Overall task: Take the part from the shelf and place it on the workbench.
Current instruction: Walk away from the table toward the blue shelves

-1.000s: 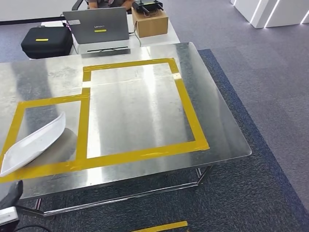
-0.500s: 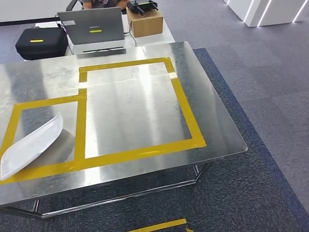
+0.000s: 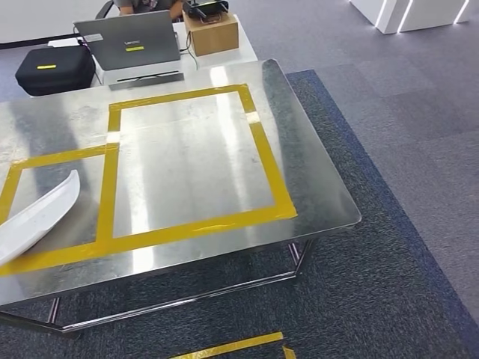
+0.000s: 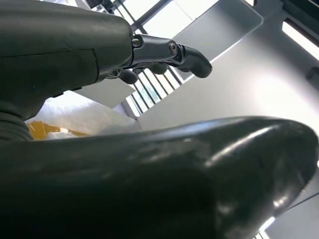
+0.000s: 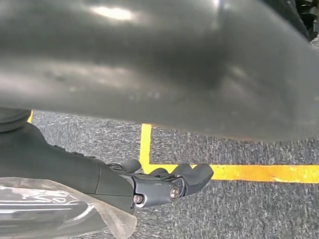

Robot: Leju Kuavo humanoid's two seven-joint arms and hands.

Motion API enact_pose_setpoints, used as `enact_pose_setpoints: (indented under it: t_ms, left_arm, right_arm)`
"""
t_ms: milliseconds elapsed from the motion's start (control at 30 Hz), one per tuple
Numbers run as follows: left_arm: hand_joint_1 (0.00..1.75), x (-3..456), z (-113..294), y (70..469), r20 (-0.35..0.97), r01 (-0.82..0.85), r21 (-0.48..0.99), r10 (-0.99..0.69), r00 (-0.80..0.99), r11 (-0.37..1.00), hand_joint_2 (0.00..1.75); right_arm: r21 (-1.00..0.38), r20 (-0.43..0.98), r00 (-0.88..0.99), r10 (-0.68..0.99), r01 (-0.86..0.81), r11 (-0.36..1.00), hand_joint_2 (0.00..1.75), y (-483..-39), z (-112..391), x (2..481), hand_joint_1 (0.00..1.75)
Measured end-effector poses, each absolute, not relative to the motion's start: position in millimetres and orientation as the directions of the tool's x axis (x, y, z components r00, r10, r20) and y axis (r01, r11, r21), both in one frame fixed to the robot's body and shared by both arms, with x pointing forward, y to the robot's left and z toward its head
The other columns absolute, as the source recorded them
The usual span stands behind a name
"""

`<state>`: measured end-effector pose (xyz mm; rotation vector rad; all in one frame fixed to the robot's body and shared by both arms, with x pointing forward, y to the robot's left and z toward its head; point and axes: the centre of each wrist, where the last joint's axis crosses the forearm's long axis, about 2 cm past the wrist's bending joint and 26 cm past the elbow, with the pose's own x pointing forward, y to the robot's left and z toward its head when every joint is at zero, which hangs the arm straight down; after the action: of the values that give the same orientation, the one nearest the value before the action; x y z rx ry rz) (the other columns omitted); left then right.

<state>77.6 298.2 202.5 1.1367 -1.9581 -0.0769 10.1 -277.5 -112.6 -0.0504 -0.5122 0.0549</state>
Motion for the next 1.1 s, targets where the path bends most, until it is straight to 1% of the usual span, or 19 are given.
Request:
enact_pose_setpoints:
  t_ms: [1100]
  left_arm:
    - [0.0,70.3,201.5,306.4,0.66,-0.714,0.424,-0.73,-0.178,0.557,0.0]
  right_arm:
    - [-0.052,0.493,0.869,0.053,-0.032,0.998,0.0,-272.0,-112.4,9.2,0.0]
